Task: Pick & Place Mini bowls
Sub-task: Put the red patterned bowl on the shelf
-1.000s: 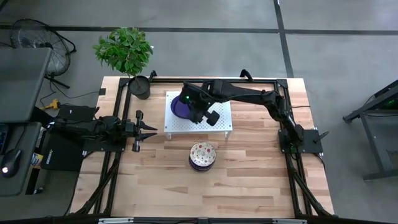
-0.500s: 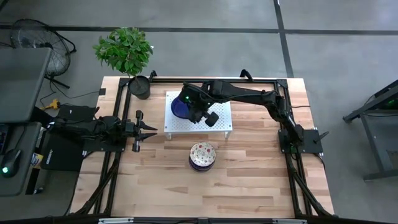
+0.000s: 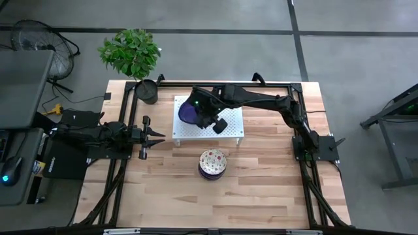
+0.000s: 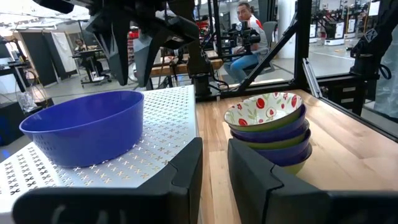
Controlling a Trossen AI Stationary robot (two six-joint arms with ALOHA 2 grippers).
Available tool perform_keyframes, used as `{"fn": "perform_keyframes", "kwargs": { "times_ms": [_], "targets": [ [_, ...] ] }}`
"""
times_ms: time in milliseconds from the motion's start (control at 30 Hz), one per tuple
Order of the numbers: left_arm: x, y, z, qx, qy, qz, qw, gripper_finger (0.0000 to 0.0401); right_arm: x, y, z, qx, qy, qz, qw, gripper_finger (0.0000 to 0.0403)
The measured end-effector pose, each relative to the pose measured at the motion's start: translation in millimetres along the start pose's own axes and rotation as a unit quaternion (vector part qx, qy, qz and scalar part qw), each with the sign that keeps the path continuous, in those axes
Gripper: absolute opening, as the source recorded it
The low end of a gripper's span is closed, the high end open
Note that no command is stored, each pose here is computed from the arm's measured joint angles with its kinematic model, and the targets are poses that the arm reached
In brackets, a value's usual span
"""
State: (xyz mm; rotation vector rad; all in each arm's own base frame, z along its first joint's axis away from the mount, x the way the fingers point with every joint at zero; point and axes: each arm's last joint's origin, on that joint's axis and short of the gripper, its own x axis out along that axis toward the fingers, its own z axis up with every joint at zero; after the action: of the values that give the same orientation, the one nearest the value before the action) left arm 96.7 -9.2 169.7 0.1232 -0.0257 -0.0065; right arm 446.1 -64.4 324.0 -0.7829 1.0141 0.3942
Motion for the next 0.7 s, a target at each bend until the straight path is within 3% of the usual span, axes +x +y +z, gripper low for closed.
{"fn": "perform_keyframes", "kwargs": {
  "times_ms": [267,433,700],
  "targets": [
    [0,0,0,0.000,0.000,0.001,1.000,0.0072,-21,8,8,0.080,-0.003,-0.009,0.997,0.0127],
    [0,0,0,0.000,0.000,-0.001,1.000,0.0072,-27,21,12,0.136,0.019,0.017,0.990,0.0130],
    [0,0,0,0.000,0.000,0.000,1.000,0.0072,-30,51,31,0.137,0.048,0.066,0.987,0.0130]
  ]
}}
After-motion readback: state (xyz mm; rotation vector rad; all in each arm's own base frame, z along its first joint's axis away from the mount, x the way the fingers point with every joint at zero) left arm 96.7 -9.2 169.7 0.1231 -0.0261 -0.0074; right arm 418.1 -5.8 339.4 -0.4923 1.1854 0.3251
